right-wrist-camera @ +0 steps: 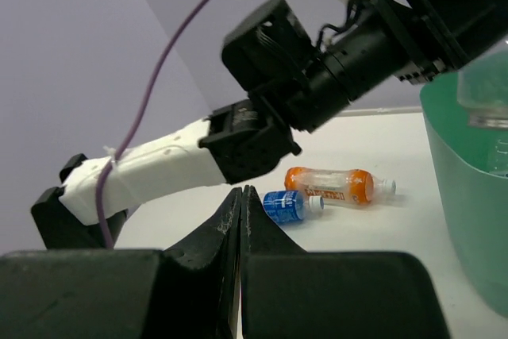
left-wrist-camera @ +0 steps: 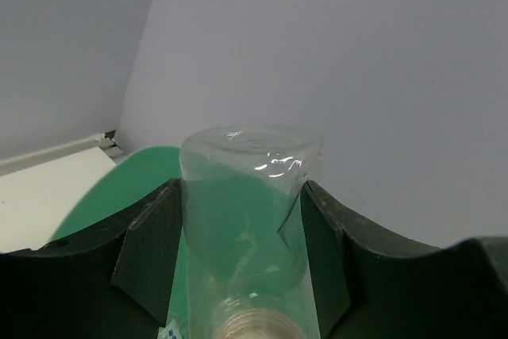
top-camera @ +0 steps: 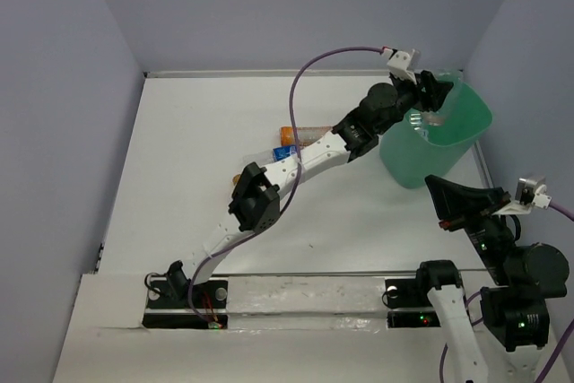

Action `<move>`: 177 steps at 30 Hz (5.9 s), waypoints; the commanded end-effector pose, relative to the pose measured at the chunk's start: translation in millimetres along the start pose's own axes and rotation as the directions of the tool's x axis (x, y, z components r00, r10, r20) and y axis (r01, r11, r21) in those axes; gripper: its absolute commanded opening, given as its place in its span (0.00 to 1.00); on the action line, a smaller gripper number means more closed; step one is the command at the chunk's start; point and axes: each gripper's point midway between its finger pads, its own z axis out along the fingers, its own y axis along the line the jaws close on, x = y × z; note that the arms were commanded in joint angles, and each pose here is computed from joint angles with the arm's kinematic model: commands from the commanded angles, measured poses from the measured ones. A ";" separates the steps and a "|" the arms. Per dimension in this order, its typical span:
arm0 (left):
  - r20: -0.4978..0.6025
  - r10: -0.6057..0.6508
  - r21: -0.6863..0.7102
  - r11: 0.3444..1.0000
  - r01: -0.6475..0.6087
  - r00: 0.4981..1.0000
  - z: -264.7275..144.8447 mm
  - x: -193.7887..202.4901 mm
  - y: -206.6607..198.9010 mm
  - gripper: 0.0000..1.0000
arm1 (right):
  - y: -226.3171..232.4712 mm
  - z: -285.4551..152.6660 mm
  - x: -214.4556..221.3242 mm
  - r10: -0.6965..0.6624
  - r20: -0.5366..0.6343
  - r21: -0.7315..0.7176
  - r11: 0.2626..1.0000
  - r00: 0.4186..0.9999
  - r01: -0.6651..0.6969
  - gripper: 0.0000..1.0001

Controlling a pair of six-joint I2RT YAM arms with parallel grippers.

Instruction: Put the plastic bottles in the bin

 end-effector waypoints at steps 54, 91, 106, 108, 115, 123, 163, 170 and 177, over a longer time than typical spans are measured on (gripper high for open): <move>-0.249 -0.386 -0.953 0.259 -0.155 0.888 -492.8 37.2 253.7 0.99 | 0.7 96.1 182.1 0.031 -0.556 -0.139 0.982 0.830 -0.130 0.77; -0.052 0.023 -0.873 0.485 -0.057 0.998 -502.4 -149.6 190.3 0.58 | 32.7 244.9 357.5 -0.799 -0.551 -0.785 0.594 0.243 0.173 0.99; 0.071 0.169 -0.830 0.556 -0.036 0.983 -509.2 -198.0 168.2 0.58 | 21.0 263.5 456.3 -0.876 -0.479 -0.863 0.481 0.054 0.158 0.99; 0.064 0.175 -0.831 0.554 -0.045 0.983 -509.9 -197.2 168.7 0.59 | 15.4 260.0 467.3 -0.875 -0.482 -0.864 0.482 0.035 0.148 0.97; 0.080 0.185 -0.825 0.564 -0.039 0.980 -511.4 -200.8 166.3 0.59 | 44.9 248.5 484.3 -0.854 -0.503 -0.846 0.518 0.136 0.125 0.64; 0.099 0.171 -0.798 0.602 -0.024 0.980 -505.9 -205.4 157.7 0.59 | 84.0 262.8 382.9 -0.782 -0.509 -0.765 0.602 0.359 0.228 0.46; 0.053 0.006 -0.248 0.969 0.007 0.999 -206.1 -168.9 8.6 0.58 | -86.8 118.1 -102.6 -0.169 0.110 0.337 0.934 0.980 0.123 0.51; 0.034 0.019 -0.145 0.989 -0.014 0.999 -112.9 -130.4 -33.3 0.58 | 5.1 55.9 -145.6 -0.210 0.234 0.159 0.972 0.949 0.176 0.00; 0.017 0.002 -0.012 1.000 -0.002 1.000 -45.4 -84.1 -76.3 0.58 | 22.8 40.0 -140.0 -0.209 0.227 0.106 0.976 0.951 0.189 0.00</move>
